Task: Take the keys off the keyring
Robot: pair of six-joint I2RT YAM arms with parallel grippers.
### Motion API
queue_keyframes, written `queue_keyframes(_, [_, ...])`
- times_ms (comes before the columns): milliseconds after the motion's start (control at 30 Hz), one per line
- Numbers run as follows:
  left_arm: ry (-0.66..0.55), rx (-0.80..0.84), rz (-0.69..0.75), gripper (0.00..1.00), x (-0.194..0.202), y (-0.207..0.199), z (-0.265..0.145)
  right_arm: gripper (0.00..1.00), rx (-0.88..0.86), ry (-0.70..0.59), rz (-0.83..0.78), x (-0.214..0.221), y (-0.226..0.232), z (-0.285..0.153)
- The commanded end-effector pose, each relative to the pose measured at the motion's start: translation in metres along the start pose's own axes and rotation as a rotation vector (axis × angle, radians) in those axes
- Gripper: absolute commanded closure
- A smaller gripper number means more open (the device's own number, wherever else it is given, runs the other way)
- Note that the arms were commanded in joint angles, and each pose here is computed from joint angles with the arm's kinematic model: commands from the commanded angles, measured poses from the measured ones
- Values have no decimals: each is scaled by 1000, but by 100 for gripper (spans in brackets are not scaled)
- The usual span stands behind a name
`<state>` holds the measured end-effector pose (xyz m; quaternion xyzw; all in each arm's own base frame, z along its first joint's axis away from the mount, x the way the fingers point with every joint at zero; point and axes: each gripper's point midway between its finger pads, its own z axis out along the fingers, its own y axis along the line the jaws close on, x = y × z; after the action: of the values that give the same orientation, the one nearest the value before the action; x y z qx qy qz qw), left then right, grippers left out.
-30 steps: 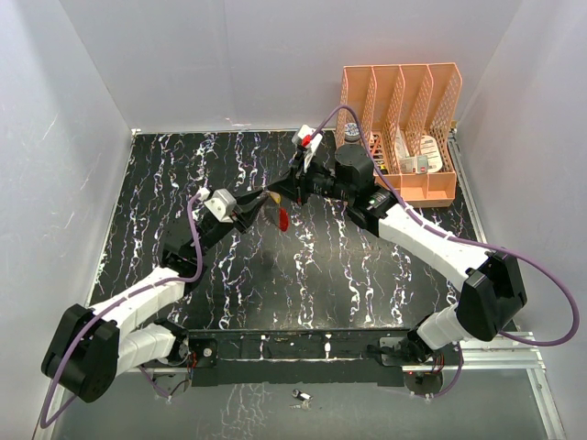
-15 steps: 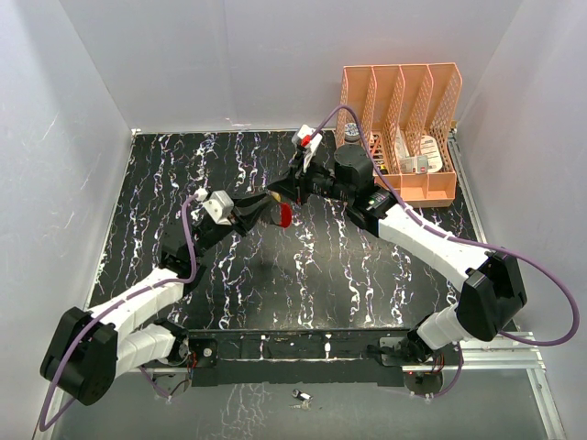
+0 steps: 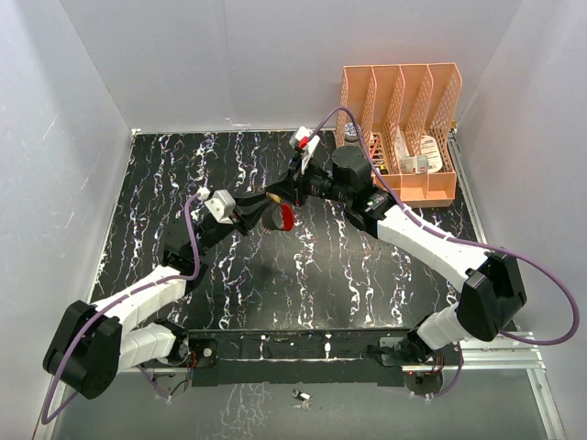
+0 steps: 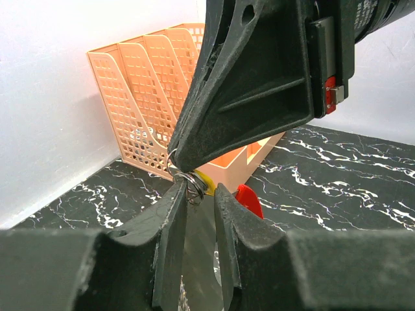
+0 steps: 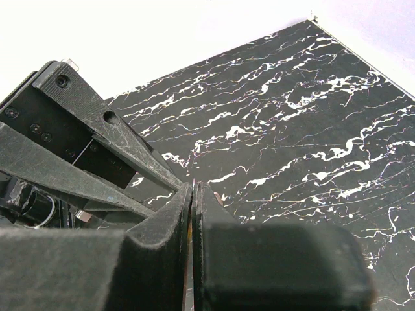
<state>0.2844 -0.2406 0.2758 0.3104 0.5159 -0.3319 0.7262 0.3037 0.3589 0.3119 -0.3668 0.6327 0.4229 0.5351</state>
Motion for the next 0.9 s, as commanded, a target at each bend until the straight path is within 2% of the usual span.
queue_keyframes(0, [-60,-3,68,78,-22,2,3,100,-20,-118,-83,-44,12,-5])
queue_keyframes(167, [-68,-61,90,82,-26,12,0,100,-25,-116,-85,-44,14,-6])
queue_keyframes(467, [-115,-183,110,100,-36,32,-4,100,-43,-108,-83,-46,22,-10])
queue_keyframes(800, [-104,-207,150,100,-41,38,-4,100,-6,-118,-106,-51,19,-16])
queue_keyframes(867, [-105,-207,161,100,-43,38,-5,95,0,-119,-105,-51,18,-16])
